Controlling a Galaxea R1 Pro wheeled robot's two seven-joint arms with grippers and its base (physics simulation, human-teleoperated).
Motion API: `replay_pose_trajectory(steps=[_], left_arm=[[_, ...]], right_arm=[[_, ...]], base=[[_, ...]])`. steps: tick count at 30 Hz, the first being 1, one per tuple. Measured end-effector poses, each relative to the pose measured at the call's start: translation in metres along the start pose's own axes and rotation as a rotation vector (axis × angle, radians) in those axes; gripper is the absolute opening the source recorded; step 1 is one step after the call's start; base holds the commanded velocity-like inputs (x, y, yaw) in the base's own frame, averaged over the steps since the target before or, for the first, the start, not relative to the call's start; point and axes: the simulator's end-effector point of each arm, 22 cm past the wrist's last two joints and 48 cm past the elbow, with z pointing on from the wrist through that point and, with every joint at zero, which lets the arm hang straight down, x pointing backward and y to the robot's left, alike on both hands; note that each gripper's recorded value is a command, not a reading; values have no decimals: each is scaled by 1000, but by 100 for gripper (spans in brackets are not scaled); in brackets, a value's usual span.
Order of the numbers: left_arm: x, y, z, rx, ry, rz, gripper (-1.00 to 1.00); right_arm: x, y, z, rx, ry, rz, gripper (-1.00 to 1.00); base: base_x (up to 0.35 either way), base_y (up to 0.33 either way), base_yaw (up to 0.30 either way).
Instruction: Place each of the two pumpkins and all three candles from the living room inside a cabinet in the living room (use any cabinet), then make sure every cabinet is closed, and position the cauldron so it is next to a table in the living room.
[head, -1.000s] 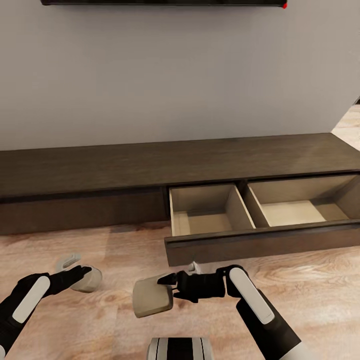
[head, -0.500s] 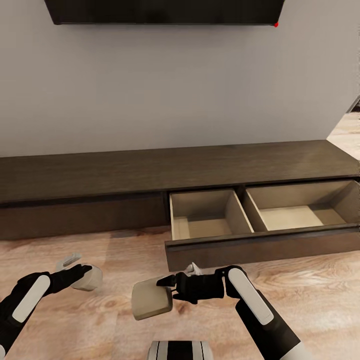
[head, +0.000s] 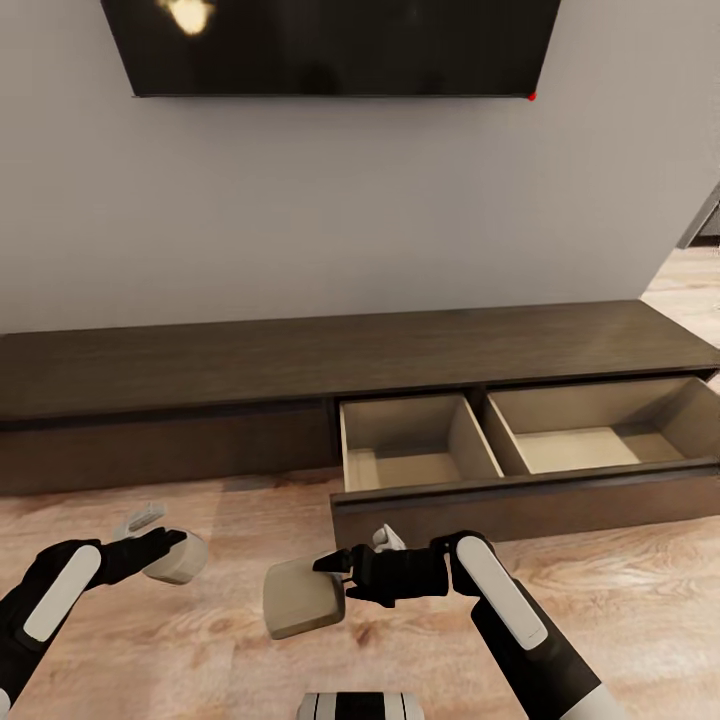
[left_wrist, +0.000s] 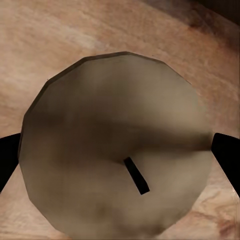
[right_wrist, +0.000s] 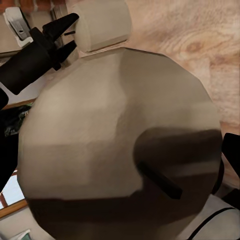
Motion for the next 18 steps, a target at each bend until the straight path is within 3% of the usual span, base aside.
replay_pose_trajectory(steps=[11, 13, 18], left_arm=[[-18, -12, -19, 28, -44, 3, -100], [-28, -7, -26, 30, -67, -25, -100], [-28, -10, -36, 43, -46, -30, -100]], right_arm=[[-2, 18, -10, -5, -23, -39, -100], [-1, 21, -12, -6, -26, -46, -100], [-3, 29, -17, -9, -40, -62, -100]], base=[[-79, 0, 0], [-4, 0, 0], [0, 0, 0]])
